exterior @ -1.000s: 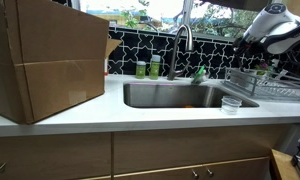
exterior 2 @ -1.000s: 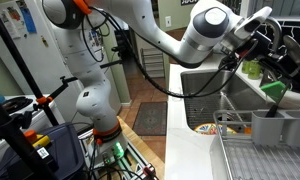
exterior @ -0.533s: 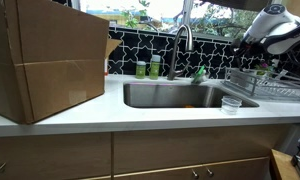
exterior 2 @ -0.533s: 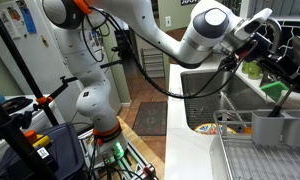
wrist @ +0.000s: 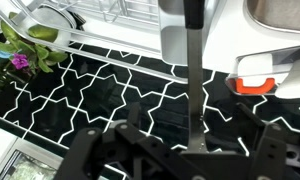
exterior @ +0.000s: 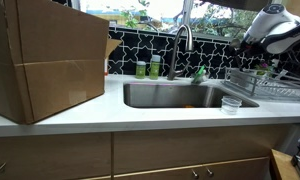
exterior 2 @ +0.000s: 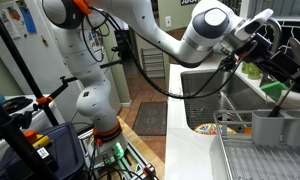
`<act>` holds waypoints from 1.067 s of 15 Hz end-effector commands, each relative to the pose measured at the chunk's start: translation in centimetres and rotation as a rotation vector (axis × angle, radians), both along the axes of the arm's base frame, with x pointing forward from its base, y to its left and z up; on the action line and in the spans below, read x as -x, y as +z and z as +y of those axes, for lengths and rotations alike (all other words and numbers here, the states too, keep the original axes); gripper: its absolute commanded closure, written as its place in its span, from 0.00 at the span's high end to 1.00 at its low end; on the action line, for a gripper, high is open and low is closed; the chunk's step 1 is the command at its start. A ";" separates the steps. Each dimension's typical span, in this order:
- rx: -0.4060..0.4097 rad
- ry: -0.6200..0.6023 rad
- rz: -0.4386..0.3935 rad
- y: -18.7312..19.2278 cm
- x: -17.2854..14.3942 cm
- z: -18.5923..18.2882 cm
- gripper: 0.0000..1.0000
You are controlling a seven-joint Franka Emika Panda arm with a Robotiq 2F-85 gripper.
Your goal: Remove the black and silver serving spoon from the sink and put it in the drying rack
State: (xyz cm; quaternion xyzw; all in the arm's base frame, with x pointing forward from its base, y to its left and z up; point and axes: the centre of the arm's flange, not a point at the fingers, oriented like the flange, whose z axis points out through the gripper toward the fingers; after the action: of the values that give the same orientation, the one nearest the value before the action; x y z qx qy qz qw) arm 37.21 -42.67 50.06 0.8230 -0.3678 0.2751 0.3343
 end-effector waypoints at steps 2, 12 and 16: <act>-0.062 -0.010 0.032 2.4 0.5 1.0 1.00; -0.480 0.081 0.081 15.6 1.1 6.6 1.00; -0.663 0.219 0.104 21.0 1.1 9.8 1.00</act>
State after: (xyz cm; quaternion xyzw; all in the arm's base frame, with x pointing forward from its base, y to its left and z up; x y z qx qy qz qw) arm 35.71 -33.63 67.47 0.9185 -0.3524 0.1549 0.0904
